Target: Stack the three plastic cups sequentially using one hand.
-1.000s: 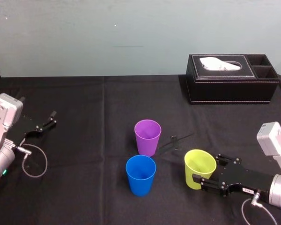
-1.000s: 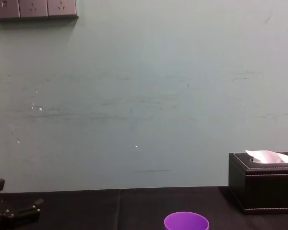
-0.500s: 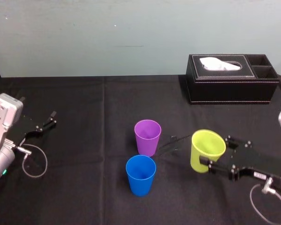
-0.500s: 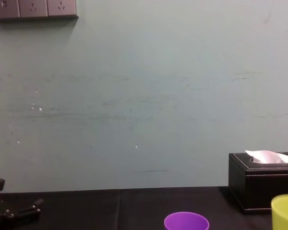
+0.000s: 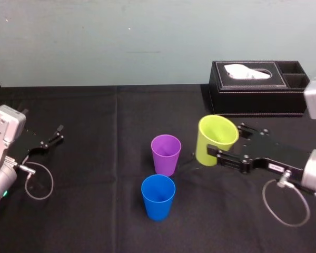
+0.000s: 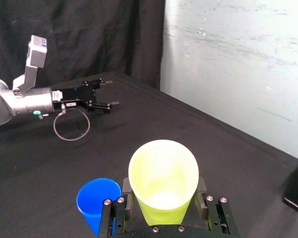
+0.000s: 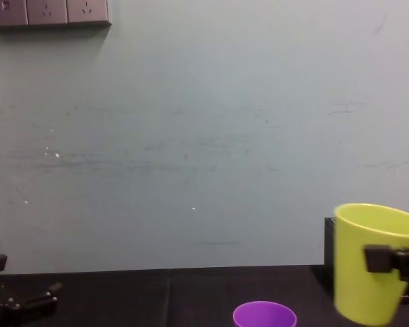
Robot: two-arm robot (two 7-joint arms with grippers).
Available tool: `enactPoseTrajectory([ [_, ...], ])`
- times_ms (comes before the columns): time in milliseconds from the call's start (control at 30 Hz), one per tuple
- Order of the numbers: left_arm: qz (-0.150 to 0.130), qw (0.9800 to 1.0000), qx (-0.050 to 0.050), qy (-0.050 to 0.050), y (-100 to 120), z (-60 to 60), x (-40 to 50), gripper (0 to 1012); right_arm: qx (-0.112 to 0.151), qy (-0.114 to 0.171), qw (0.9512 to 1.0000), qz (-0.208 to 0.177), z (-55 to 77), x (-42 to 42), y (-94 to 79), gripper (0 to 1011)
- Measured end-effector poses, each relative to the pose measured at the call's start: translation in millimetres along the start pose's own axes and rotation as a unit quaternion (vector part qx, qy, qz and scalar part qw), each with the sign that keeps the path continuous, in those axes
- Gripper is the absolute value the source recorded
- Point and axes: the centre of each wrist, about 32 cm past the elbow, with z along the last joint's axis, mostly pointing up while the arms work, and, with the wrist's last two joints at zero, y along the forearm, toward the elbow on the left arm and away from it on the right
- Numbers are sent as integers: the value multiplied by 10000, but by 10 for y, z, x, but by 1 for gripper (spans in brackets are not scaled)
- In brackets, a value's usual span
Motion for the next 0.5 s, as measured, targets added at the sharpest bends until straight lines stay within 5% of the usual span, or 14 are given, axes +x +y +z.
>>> enactPoseTrajectory([
  [500,0,10000,0,0,0,0,0,1010,-63,-105,9999,106,204,20,483,729],
])
